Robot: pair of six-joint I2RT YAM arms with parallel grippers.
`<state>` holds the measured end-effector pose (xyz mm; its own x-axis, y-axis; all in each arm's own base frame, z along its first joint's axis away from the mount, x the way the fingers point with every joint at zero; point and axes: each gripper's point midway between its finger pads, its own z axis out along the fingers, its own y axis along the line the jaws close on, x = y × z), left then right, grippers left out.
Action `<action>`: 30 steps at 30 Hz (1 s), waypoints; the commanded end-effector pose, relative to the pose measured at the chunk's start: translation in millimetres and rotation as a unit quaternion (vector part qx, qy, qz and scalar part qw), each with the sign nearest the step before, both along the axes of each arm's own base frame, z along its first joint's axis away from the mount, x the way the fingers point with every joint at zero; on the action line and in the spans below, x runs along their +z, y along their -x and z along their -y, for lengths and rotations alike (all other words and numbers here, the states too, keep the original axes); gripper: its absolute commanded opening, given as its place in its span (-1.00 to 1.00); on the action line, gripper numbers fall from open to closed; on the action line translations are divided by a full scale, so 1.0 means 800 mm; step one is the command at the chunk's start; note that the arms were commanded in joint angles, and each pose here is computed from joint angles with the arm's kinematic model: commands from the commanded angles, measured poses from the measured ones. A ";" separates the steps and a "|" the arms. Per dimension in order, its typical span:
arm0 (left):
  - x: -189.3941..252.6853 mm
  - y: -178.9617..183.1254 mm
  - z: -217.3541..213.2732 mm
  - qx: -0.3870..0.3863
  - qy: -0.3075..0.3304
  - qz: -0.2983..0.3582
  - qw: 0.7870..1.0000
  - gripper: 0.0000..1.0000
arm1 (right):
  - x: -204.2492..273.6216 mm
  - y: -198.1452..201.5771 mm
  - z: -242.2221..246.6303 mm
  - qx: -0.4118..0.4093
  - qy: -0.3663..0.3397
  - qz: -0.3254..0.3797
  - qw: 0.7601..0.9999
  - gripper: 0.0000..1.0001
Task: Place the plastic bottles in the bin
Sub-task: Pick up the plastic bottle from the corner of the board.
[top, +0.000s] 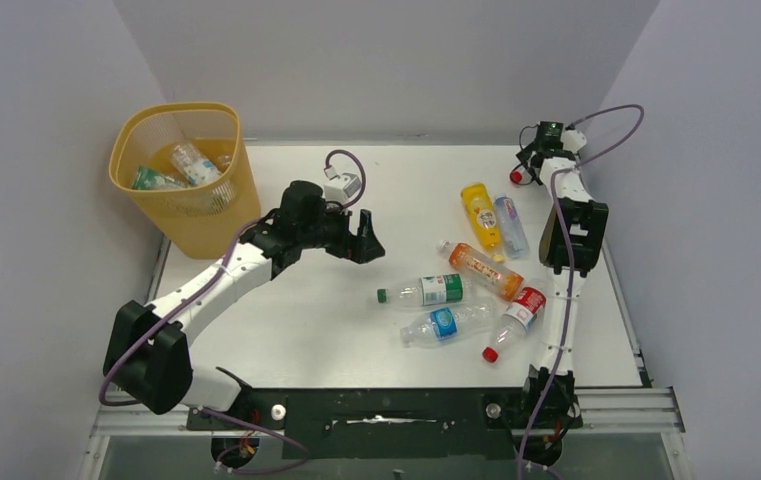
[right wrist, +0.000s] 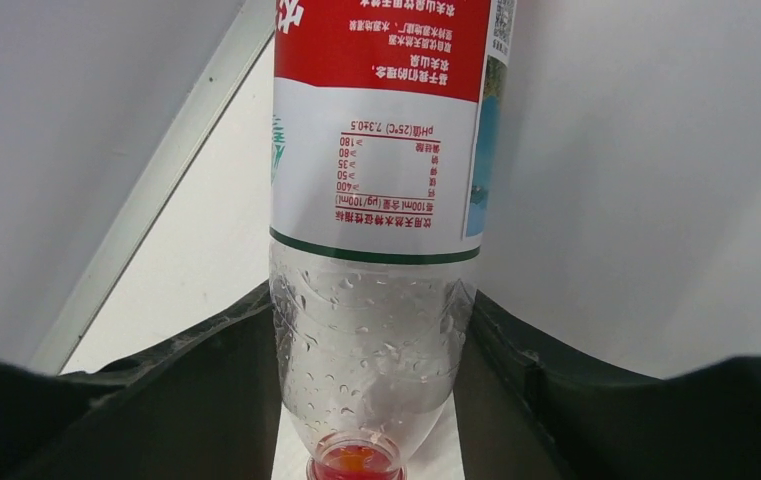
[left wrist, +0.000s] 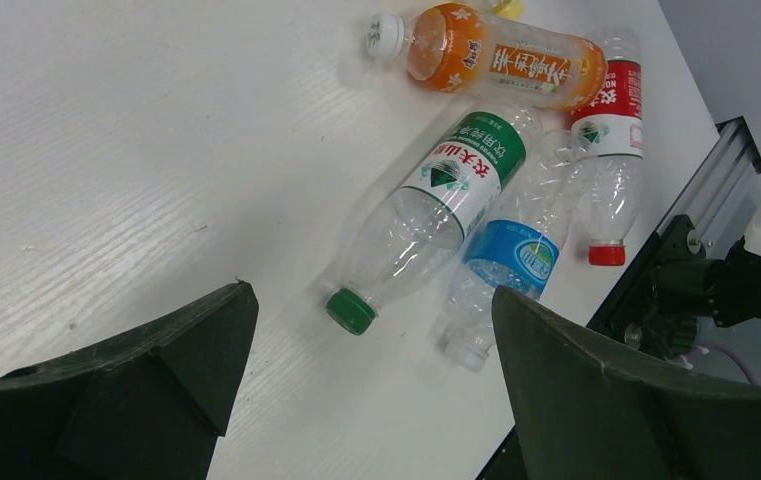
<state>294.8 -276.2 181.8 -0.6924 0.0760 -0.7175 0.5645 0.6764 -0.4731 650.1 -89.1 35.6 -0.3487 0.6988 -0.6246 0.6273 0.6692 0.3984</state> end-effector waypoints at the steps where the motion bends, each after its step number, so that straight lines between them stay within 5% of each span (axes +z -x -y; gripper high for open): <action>1: 0.033 -0.008 0.005 -0.005 0.031 0.040 0.999 0.77 | 0.037 0.017 -0.010 0.010 0.028 -0.002 1.000 -0.05; 14: 0.040 -0.006 0.001 0.005 0.032 0.043 0.999 0.78 | 0.161 0.072 -0.047 0.064 0.090 0.044 0.993 -0.06; 22: 0.049 -0.015 -0.004 0.024 0.027 0.052 0.998 0.95 | 0.238 0.117 -0.043 0.087 0.113 0.088 0.986 -0.05; 30: 0.058 -0.012 -0.003 0.040 0.056 0.038 0.997 0.95 | 0.270 0.184 -0.103 0.155 0.127 0.095 0.975 -0.06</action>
<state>297.8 -272.1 191.9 -0.6949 0.0215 -0.7188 0.5270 0.6953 -0.4887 526.8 -41.4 220.2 -0.3843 0.4684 -0.7956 0.4116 0.8583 0.3065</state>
